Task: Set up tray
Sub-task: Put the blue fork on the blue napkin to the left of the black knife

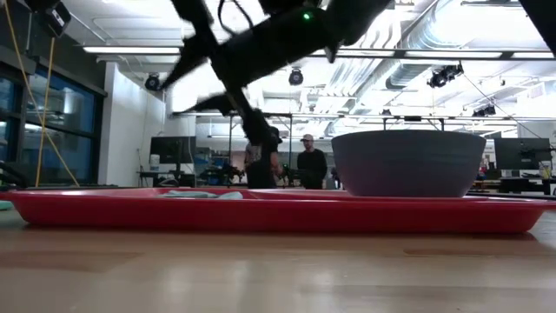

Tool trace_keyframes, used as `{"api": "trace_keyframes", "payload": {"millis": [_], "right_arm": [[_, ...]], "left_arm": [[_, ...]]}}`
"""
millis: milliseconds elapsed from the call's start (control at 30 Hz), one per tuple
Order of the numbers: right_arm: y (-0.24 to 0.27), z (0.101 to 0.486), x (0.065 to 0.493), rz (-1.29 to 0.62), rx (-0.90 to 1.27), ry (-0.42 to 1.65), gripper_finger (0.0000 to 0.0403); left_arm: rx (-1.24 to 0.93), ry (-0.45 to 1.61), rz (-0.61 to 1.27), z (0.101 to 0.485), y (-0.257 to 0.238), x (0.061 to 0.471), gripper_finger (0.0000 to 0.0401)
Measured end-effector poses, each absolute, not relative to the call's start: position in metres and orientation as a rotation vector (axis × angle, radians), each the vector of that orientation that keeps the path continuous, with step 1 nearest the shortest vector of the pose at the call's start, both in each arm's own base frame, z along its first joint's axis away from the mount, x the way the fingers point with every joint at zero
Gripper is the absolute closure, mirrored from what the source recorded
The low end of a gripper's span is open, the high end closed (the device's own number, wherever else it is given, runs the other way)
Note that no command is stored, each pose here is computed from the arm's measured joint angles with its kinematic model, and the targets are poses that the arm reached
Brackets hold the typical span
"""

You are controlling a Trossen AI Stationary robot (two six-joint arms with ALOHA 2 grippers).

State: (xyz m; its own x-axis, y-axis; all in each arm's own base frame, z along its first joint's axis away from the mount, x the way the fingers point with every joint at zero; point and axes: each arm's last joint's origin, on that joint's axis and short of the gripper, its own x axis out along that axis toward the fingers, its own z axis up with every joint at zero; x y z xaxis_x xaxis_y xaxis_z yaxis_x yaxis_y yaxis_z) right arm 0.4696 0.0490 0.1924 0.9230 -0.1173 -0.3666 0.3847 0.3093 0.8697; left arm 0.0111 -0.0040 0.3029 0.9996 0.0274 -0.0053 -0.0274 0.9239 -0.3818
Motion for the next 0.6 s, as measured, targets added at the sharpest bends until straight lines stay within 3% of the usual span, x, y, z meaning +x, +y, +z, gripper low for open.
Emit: {"api": "trace_keyframes", "payload": {"millis": [367,600], "right_arm": [[0.01,0.234,0.483,-0.082,0.929,-0.014,0.0281],[-0.03,0.3,0.496,0.077,0.674,-0.101,0.0281]], "left_arm": [[-0.379,0.0,0.027,0.303,-0.004,0.011,0.0219],[-0.373,-0.012,0.026,0.304,-0.004,0.011,0.0219]]}}
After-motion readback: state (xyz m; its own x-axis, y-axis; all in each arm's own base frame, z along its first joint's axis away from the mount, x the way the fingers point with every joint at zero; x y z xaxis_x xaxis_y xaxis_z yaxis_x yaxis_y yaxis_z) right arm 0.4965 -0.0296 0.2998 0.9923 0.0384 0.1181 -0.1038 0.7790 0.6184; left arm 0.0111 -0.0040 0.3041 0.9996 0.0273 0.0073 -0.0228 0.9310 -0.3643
